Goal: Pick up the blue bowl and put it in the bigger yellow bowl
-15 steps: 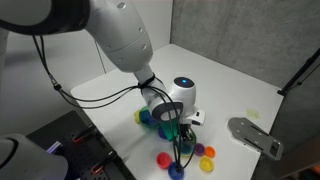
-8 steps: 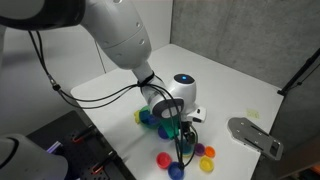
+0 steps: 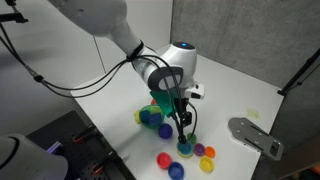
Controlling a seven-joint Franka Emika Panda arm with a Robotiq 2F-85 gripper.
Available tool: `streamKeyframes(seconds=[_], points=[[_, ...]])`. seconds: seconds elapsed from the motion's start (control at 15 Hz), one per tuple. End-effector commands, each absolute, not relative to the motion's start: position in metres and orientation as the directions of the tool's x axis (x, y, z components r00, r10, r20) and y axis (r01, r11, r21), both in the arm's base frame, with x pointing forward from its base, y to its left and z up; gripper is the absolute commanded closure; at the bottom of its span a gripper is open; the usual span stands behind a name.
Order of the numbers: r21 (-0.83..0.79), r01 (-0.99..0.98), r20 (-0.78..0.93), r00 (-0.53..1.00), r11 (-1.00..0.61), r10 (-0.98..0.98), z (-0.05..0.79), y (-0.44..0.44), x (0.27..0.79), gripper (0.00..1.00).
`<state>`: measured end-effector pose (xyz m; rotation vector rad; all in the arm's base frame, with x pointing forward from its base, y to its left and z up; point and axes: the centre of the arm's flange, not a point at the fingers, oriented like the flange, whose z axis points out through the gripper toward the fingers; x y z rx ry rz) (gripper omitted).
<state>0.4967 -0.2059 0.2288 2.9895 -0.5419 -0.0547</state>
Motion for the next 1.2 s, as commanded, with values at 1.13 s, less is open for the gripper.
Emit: streamKeyframes(seconds=[1.13], points=[[0.080, -0.178, -0.088, 0.979, -0.981, -0.185, 0.487, -0.098, 0.396, 0.00]])
